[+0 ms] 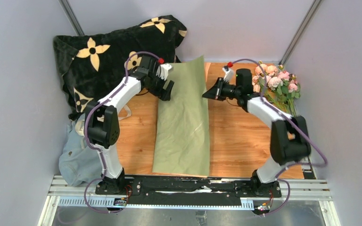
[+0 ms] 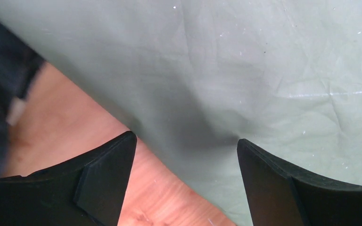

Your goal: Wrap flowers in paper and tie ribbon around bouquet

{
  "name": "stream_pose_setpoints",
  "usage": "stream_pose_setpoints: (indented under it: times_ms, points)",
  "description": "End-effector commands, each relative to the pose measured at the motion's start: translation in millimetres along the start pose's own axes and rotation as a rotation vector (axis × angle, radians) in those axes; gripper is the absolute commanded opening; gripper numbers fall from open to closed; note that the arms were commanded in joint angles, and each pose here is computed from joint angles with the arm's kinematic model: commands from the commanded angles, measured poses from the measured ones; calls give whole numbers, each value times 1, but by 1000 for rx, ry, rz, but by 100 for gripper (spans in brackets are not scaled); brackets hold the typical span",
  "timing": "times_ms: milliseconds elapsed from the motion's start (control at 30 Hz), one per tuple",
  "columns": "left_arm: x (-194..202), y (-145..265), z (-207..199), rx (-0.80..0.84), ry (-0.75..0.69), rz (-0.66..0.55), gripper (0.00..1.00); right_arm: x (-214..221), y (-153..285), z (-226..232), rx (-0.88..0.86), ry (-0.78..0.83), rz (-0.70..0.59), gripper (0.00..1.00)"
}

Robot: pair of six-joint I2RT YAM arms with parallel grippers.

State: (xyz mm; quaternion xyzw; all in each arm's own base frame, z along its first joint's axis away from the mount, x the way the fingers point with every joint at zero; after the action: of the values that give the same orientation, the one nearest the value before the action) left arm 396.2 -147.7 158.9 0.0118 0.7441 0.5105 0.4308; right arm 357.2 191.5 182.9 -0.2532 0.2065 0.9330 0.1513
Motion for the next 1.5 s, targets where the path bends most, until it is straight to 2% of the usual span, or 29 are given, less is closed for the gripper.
stream_pose_setpoints:
  times_ms: [0,200,267,367,500,667,767,833,967,1133,1333,1467]
  points:
    - [-58,31,-16,-27,-132,-110,88,2,51,15,412,125,-138,0]
    - [-104,114,-64,78,-136,-272,94,23,58,71,529,484,-234,0]
    - [-106,143,-86,125,-171,-335,99,25,56,80,520,529,-263,0]
    - [-102,167,-115,131,-209,-372,100,30,52,94,514,592,-301,0]
    - [-104,188,-124,93,-185,-414,100,41,40,118,447,661,-323,0]
    - [-121,192,-113,-17,-78,-469,100,50,35,124,524,732,-358,0]
    - [-131,192,-124,71,31,-521,100,51,34,122,597,724,-394,0]
    - [-139,192,-131,99,69,-577,100,53,30,127,584,720,-404,0]
    - [-147,186,-133,90,71,-584,100,58,20,132,587,740,-389,0]
    - [-162,179,-138,158,-2,-591,100,63,11,131,615,757,-366,0]
    - [-167,157,-113,-12,48,-549,100,64,10,137,621,774,-367,0]
    - [-165,141,-103,-70,72,-516,100,66,9,139,627,786,-358,0]
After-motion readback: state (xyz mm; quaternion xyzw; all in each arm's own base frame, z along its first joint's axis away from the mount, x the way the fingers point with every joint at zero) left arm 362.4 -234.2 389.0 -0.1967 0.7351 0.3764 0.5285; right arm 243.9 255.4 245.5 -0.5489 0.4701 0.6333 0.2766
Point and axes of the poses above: each gripper's point midway between its finger pads, its own y axis back along the fingers, its own z axis along the line the jaws close on, x = y × z, the point moved 6 cm from there along y, back along the fingers, and after that the axes turned 2 degrees about -y, right-handed, at the moved point
